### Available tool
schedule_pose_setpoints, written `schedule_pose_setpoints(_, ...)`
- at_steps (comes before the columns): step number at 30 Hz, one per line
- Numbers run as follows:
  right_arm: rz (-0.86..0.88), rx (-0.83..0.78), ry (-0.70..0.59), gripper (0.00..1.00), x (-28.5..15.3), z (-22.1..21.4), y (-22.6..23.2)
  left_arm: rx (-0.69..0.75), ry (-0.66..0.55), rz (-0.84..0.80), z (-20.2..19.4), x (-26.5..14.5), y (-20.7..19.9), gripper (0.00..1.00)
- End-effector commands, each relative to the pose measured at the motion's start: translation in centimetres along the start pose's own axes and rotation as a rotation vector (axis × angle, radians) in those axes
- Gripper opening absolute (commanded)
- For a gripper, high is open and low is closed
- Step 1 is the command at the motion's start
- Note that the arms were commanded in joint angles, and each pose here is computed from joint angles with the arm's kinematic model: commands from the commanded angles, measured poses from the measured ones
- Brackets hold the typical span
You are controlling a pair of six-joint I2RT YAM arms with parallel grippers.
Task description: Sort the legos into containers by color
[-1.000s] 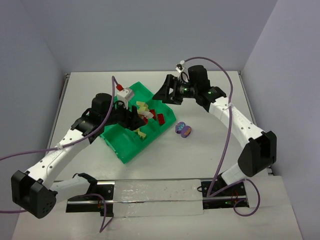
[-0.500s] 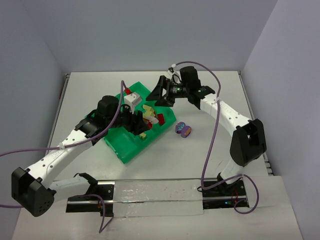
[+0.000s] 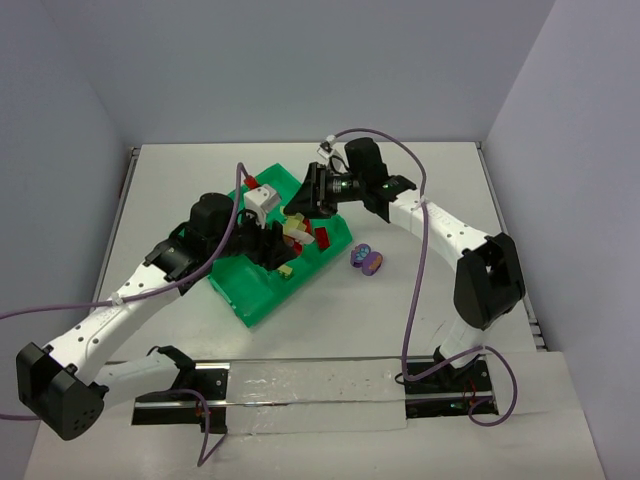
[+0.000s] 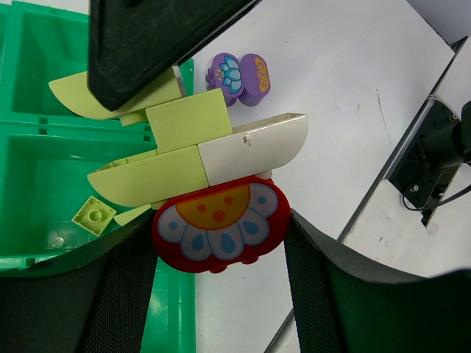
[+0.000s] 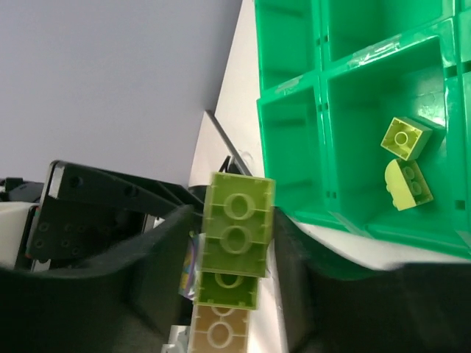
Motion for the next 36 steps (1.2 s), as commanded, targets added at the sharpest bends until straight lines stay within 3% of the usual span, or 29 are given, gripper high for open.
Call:
schedule_pose_setpoints(1,0.066,-0.059,-0.016,0.39,-0.7,-0.1,1.7,0.049,-0.072,0.03,1.9,-1.0,0.0,0.0)
schedule_pose_setpoints(3,0.069,-0.06,-0.021,0.31,-0.9,-0.2,1.8,0.049,-0.068,0.035,1.8,-1.1,0.0,0.0)
schedule_pose_setpoints(5,0.077,-0.061,-0.033,0.08,-1.2,-0.1,2.1,0.048,-0.066,0.048,1.7,-1.2,0.1,0.0)
schedule_pose_setpoints(7,0.076,-0.057,-0.056,0.01,-1.5,0.2,2.2,0.045,-0.065,0.06,1.6,-1.4,0.2,0.0)
schedule_pose_setpoints(14,0.114,-0.011,-0.216,0.0,-4.3,2.9,2.0,0.029,-0.077,0.082,1.0,-2.3,0.0,0.0)
schedule_pose_setpoints(22,0.118,0.0,-0.234,0.0,-4.7,3.7,2.1,0.01,-0.065,0.115,0.4,-2.6,0.2,0.0)
schedule_pose_setpoints(26,-0.029,-0.017,-0.283,0.0,-4.7,3.7,0.0,-0.036,-0.1,0.334,1.3,-4.0,2.2,0.0)
schedule_pose_setpoints(29,-0.141,-0.023,-0.333,0.0,-4.7,3.6,-1.9,-0.094,-0.185,0.405,2.3,-5.8,2.3,0.0)
schedule_pose_setpoints(32,-0.2,-0.052,-0.299,0.0,-3.2,2.7,-2.6,-0.129,-0.245,0.41,2.7,-7.1,1.8,0.0)
schedule_pose_setpoints(36,-0.316,-0.164,-0.204,0.0,0.5,0.1,-2.5,-0.168,-0.225,0.493,2.8,-7.7,2.5,0.0)
Point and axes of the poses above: each gripper's point midway between its finger pads, its own x axis out along the fingers, its own y axis along the line the jaws close on, z = x × y, the point moved 6 cm from there along -x, back along the fingers, and after that the axes turned 8 degrees about x, right-handed, at the moved point
